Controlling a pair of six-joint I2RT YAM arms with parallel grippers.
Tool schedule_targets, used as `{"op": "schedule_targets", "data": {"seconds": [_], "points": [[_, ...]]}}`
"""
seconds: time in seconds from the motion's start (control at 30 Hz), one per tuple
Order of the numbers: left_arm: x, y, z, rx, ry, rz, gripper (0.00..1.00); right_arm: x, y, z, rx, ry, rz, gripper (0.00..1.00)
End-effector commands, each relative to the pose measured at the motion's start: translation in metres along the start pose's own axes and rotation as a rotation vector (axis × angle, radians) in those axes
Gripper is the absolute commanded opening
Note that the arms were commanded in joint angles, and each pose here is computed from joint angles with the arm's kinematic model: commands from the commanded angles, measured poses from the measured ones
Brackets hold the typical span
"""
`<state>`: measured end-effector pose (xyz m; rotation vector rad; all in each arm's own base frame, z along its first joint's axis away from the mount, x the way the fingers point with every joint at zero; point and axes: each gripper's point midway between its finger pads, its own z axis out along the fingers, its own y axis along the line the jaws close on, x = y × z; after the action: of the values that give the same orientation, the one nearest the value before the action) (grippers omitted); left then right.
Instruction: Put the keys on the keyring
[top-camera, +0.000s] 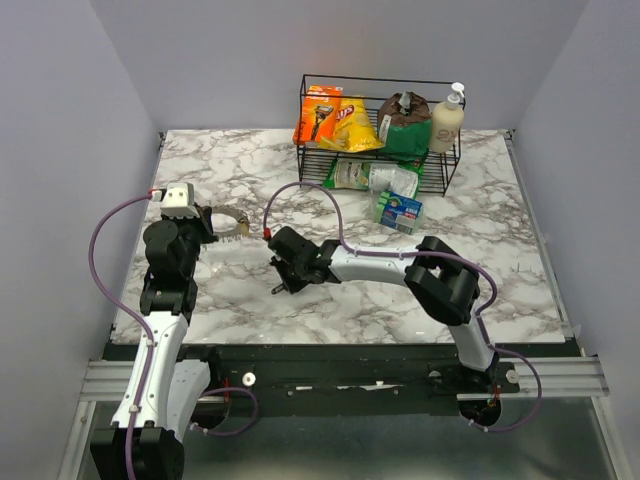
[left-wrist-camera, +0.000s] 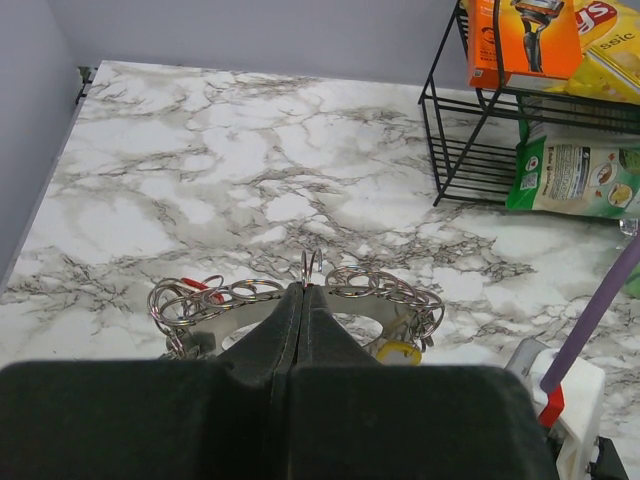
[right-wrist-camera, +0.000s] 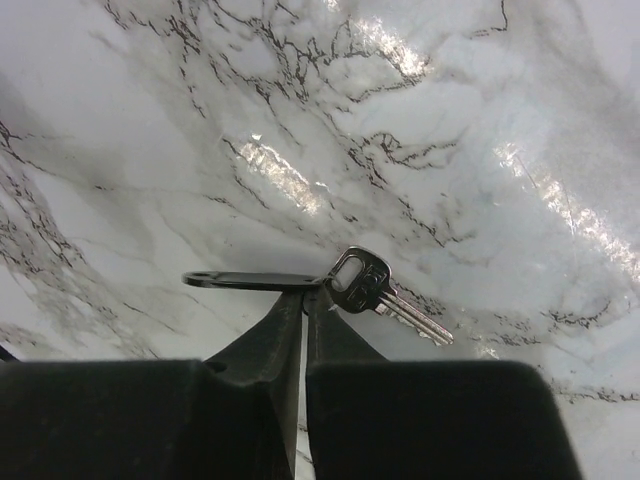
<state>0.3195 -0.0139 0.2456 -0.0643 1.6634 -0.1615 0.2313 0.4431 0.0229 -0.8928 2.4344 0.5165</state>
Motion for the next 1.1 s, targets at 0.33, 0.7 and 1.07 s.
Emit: {"op": "schedule_targets", "data": {"seconds": [0.33, 0.7, 1.07], "points": [[-0.020, -0.009, -0.003, 0.046, -0.083, 0.005, 0.00, 0.002, -0.018, -0.039, 0.090, -0.033, -0.020, 0.01], [-0.017, -0.017, -0.001, 0.092, -0.076, 0.011, 0.00, 0.047, -0.058, -0.054, 0.203, 0.027, 0.030, 0.01], [-0.006, -0.064, 0.001, 0.360, -0.042, 0.016, 0.00, 0.070, -0.083, -0.067, 0.143, -0.005, 0.172, 0.01]]}}
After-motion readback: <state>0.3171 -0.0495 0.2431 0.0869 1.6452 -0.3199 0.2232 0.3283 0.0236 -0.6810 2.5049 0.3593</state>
